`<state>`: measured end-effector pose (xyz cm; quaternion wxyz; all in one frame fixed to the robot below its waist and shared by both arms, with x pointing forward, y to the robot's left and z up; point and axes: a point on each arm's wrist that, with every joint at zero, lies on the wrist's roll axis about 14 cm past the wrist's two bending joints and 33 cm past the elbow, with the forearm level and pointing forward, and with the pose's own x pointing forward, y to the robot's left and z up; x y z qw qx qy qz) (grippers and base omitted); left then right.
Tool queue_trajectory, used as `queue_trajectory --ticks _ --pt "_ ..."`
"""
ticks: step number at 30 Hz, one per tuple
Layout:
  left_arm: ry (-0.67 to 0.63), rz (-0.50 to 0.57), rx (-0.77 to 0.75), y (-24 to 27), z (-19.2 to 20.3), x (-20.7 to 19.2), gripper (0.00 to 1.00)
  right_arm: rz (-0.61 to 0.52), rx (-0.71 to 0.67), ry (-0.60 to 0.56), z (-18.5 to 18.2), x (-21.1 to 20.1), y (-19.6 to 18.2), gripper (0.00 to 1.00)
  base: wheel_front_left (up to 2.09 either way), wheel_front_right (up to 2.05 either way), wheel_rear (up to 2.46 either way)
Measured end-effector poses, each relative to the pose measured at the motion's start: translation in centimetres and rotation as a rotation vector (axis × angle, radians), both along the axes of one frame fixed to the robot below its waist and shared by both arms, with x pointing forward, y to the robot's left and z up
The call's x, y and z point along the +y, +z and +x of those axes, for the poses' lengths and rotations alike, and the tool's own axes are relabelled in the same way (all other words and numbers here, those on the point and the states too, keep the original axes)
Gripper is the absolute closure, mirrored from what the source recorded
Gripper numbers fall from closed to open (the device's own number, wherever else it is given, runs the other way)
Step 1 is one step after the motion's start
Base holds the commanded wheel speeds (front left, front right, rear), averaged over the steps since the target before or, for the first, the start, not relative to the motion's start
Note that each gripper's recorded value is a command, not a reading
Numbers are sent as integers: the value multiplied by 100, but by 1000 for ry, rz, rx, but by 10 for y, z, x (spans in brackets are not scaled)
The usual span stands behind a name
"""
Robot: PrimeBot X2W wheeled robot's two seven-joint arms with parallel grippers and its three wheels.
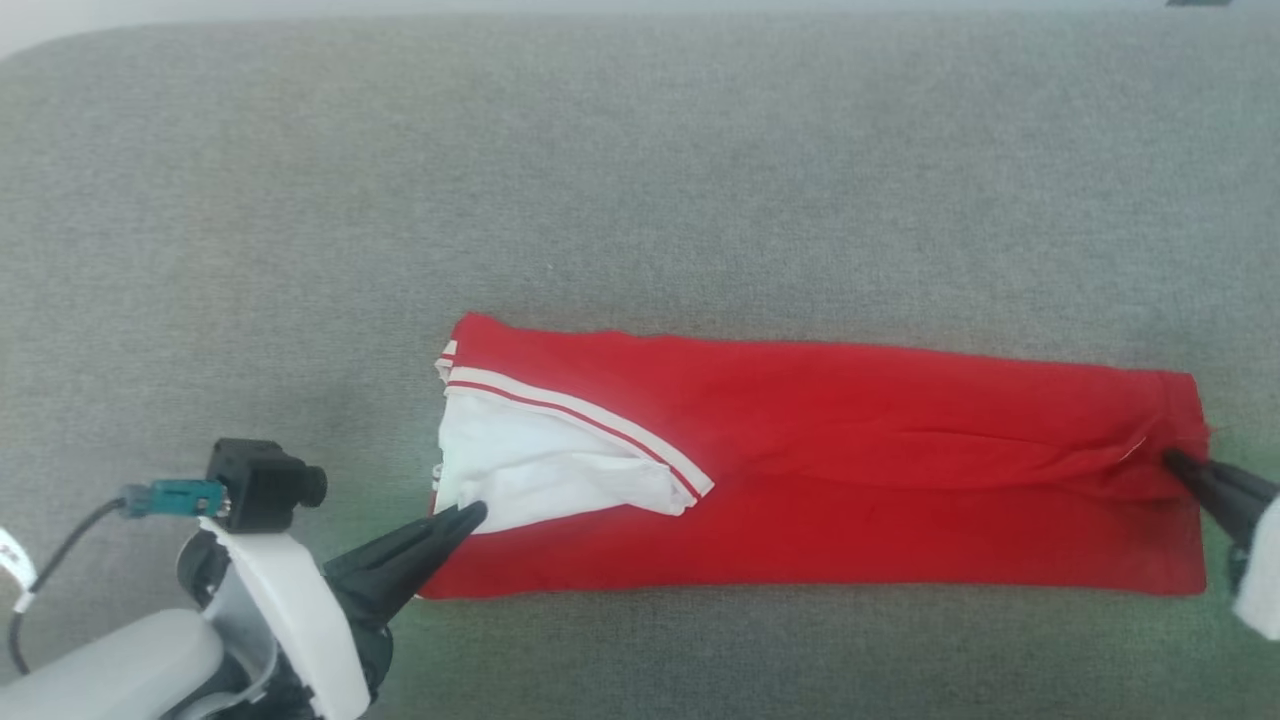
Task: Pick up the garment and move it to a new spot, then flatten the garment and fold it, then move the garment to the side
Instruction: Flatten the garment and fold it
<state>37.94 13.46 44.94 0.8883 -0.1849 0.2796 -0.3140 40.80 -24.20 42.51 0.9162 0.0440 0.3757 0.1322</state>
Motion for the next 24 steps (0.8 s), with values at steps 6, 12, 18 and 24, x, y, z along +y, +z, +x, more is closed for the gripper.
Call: queue_trajectory --ticks 6,12,18,24 --pt "37 32 76 -45 5 -2 100 16 54 -28 -1 5 -23 100 0 0 0" --pt "85 32 52 -57 19 0 82 40 28 -60 7 5 -25 5 0 0 0" --pt "176 2 4 -48 20 11 0 76 15 -110 6 -7 -13 0 0 0 0" --pt "359 -67 -59 -34 9 28 0 111 69 -159 3 -16 -17 0 0 0 0"
